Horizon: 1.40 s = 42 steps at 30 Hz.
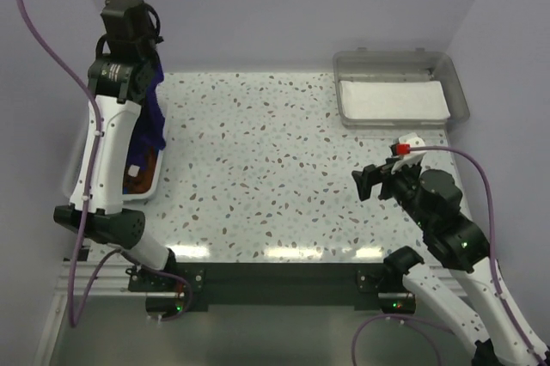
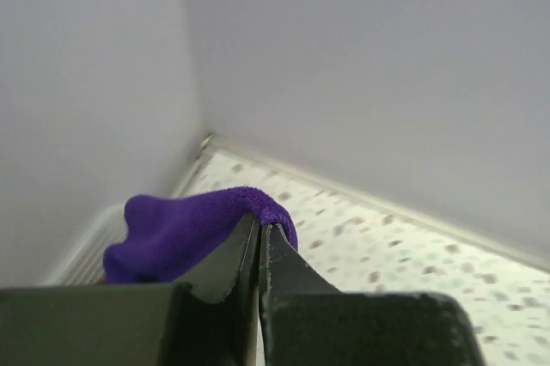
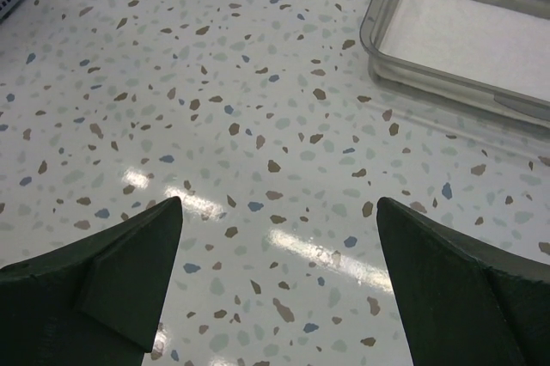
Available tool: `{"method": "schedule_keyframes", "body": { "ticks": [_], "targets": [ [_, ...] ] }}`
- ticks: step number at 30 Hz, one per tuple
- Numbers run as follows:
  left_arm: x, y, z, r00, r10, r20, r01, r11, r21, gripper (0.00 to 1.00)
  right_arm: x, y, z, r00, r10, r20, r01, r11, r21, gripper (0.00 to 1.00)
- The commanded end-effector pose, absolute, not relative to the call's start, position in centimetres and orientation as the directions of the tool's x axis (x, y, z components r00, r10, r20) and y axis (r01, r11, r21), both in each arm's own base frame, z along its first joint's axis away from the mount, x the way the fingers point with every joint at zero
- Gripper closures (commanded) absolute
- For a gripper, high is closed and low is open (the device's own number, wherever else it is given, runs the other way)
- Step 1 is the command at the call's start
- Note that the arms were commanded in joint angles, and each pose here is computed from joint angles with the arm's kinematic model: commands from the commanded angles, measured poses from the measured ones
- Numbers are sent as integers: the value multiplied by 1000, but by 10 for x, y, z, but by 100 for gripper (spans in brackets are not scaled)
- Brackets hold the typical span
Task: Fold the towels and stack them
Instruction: Grab crumpled towel, then move the towel to the center of the board, then flatten out the crumpled towel
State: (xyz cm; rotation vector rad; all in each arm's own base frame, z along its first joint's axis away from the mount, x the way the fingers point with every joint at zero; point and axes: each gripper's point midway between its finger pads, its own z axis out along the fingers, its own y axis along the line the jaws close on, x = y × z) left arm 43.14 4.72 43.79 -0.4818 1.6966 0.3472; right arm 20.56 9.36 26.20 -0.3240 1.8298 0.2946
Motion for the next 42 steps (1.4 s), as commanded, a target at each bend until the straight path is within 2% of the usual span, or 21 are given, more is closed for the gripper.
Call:
{"method": "schedule_keyframes", "body": {
  "ticks": [1, 5, 9, 10, 12, 13, 15, 16, 19, 21, 23, 24, 27, 28, 29, 31, 35, 38, 39, 40, 42],
  "targets": [
    [443, -29, 499, -79, -115, -990, -240, 966, -93, 100, 206, 91, 293, -216, -59, -975, -365, 931, 24, 1],
    [438, -93, 516, -37, -176, -984, -9, 984, -176, 100, 203, 90, 307, -192, -49, -980, -366, 930, 25, 1],
    [413, -174, 484, -106, -233, -967, 261, 932, -253, 100, 201, 87, 316, -180, -43, -983, -361, 932, 25, 1],
    [396, -208, 454, -177, -203, -963, 346, 903, -254, 100, 200, 86, 320, -176, -41, -984, -358, 933, 25, 1],
    [377, -243, 429, -218, -190, -957, 429, 862, -269, 100, 200, 84, 319, -184, -43, -982, -346, 938, 24, 1],
    [350, -277, 386, -298, -121, -947, 515, 815, -267, 100, 200, 84, 320, -184, -43, -982, -345, 938, 23, 1],
    [309, -326, 349, -343, -52, -938, 632, 725, -272, 100, 201, 82, 317, -199, -52, -979, -336, 942, 19, 1],
    [287, -341, 299, -413, 35, -910, 666, 693, -276, 100, 202, 82, 318, -200, -52, -978, -332, 943, 17, 1],
    [216, -379, 218, -488, 217, -845, 762, 578, -292, 100, 206, 82, 312, -233, -64, -970, -319, 948, 14, 1],
    [168, -398, 194, -488, 297, -821, 814, 494, -305, 100, 209, 81, 311, -246, -62, -967, -303, 953, 15, 1],
    [142, -402, 176, -480, 346, -806, 837, 457, -302, 89, 214, 81, 305, -270, -60, -961, -283, 959, 19, 1],
    [134, -404, 176, -480, 348, -805, 840, 446, -308, 86, 217, 82, 304, -277, -59, -959, -276, 961, 20, 1],
    [120, -402, 185, -492, 310, -813, 836, 428, -343, 68, 229, 86, 291, -334, -60, -941, -249, 968, 27, 1],
    [126, -395, 191, -490, 276, -827, 823, 459, -334, 59, 233, 86, 289, -351, -44, -936, -229, 973, 40, 1],
    [127, -391, 194, -493, 261, -830, 814, 476, -334, 55, 241, 90, 278, -395, -54, -917, -215, 976, 35, 1],
    [150, -372, 198, -513, 189, -837, 739, 593, -319, 45, 249, 93, 267, -447, -43, -894, -187, 981, 46, 1],
    [195, -318, 169, -643, 101, -759, 535, 769, -351, 45, 269, 113, 225, -586, -64, -808, -180, 982, 53, 7],
    [234, -269, 143, -690, -6, -723, 337, 882, -329, 50, 278, 127, 203, -646, -71, -760, -195, 978, 75, 19],
    [250, -249, 136, -698, -50, -714, 258, 913, -316, 53, 283, 131, 189, -674, -79, -734, -192, 979, 70, 28],
    [259, -238, 123, -709, -54, -703, 209, 936, -282, 58, 285, 133, 178, -693, -85, -716, -189, 980, 67, 31],
    [277, -216, 112, -710, -86, -699, 127, 961, -247, 62, 291, 137, 155, -730, -99, -677, -182, 982, 53, 39]
  ]
}}
